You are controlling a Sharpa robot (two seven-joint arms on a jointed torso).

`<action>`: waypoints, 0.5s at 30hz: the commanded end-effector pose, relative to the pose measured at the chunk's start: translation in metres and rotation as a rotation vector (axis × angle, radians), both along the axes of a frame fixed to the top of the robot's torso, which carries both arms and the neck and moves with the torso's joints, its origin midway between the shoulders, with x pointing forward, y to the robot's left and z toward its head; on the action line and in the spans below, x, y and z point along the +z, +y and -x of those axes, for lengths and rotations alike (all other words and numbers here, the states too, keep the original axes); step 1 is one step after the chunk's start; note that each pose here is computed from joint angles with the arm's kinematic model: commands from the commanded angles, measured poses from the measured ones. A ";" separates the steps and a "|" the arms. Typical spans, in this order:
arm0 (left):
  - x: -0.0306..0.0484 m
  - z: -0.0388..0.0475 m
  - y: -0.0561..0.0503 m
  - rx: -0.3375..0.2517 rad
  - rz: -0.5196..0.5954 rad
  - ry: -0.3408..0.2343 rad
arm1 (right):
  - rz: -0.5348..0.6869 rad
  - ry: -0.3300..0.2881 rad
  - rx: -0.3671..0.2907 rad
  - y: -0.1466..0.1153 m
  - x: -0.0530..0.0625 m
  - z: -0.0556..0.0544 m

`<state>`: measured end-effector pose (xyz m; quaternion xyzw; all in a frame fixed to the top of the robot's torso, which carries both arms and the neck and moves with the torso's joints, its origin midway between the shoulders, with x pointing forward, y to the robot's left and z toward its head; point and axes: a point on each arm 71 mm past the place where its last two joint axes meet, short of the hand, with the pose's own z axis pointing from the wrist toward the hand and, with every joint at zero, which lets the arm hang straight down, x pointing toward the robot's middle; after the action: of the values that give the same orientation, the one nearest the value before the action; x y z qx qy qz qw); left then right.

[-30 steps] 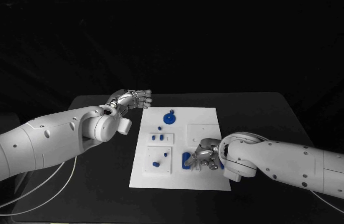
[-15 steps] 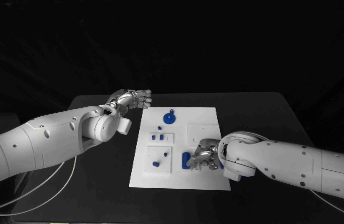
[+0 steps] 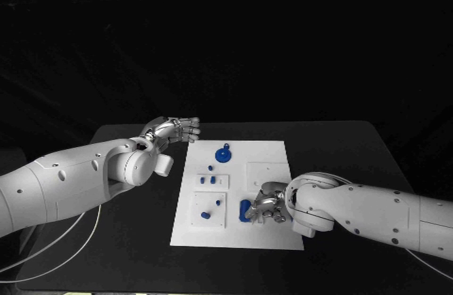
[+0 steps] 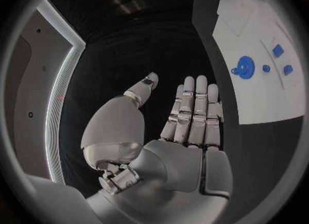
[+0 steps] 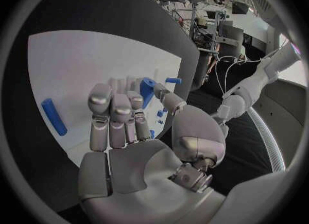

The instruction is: Assemble the parts on the task board

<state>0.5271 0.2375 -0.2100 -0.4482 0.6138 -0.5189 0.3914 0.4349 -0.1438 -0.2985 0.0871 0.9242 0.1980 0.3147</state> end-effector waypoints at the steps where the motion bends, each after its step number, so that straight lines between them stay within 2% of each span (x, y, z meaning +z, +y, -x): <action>1: 0.0013 0.0002 -0.002 -0.016 0.014 -0.005 | 0.034 -0.004 -0.006 -0.005 -0.003 -0.001; 15: 0.0011 0.0001 -0.001 -0.013 0.012 -0.004 | 0.035 -0.004 0.003 -0.006 -0.002 0.000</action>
<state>0.5271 0.2386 -0.2100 -0.4483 0.6137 -0.5188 0.3914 0.4360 -0.1511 -0.3007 0.0892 0.9256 0.1848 0.3182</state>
